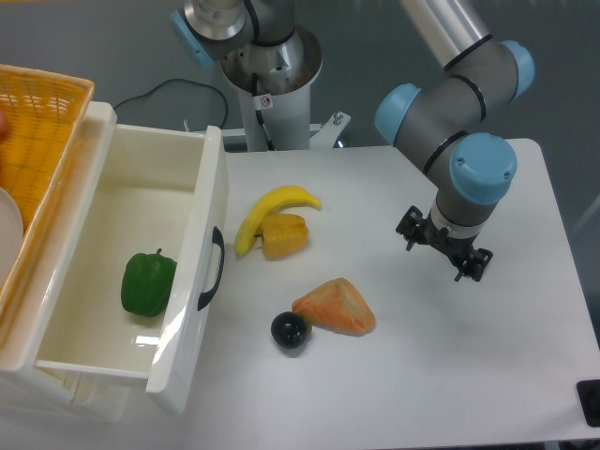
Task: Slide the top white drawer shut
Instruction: 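Move the gripper from its start pose toward the open white drawer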
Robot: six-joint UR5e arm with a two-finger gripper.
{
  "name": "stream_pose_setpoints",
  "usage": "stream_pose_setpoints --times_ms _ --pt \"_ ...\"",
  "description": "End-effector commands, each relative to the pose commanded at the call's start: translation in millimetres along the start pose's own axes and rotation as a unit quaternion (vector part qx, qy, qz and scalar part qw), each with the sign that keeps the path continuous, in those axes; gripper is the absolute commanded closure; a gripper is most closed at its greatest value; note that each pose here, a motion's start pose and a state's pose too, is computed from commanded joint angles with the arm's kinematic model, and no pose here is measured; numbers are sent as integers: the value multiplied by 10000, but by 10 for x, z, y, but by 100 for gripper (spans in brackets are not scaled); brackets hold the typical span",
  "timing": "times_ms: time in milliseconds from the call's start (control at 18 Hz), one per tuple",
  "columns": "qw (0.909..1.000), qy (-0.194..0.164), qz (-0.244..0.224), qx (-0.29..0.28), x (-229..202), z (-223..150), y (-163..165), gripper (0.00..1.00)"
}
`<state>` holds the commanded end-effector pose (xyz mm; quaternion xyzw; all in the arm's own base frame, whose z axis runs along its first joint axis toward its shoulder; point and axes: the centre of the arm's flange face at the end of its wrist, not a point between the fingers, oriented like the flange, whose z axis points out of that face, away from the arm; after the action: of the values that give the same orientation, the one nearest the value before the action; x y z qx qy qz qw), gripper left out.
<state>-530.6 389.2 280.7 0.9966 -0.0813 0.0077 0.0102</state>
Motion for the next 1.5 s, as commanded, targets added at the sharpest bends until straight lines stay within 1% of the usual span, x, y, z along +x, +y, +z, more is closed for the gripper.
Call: stream_pose_setpoints --times_ms 222,333,444,611,722,778,889,944,1111,1222,1278,1389,1500 --pt "10000 -12 -38 -13 11 -13 -4 0" --pt "9998 41 63 -181 129 126 -64 0" --pt "9992 -16 96 -387 231 285 18 0" --pt "9994 -43 33 -341 285 300 46 0" --pt "10000 39 -29 -85 287 297 59 0" --pt "9996 129 -160 200 303 280 61 0" --pt "9951 281 -597 731 293 226 53 0" --pt "9929 306 -771 853 266 207 70 0" --pt "9904 239 -1005 918 322 52 -27 1" --pt "9881 242 -1190 944 440 -24 -202 11" --pt "9870 257 -1256 973 494 -55 -270 18" --pt "9849 403 -1319 1048 609 -65 -417 34" --pt "9827 495 -1371 1147 668 -68 -512 55"
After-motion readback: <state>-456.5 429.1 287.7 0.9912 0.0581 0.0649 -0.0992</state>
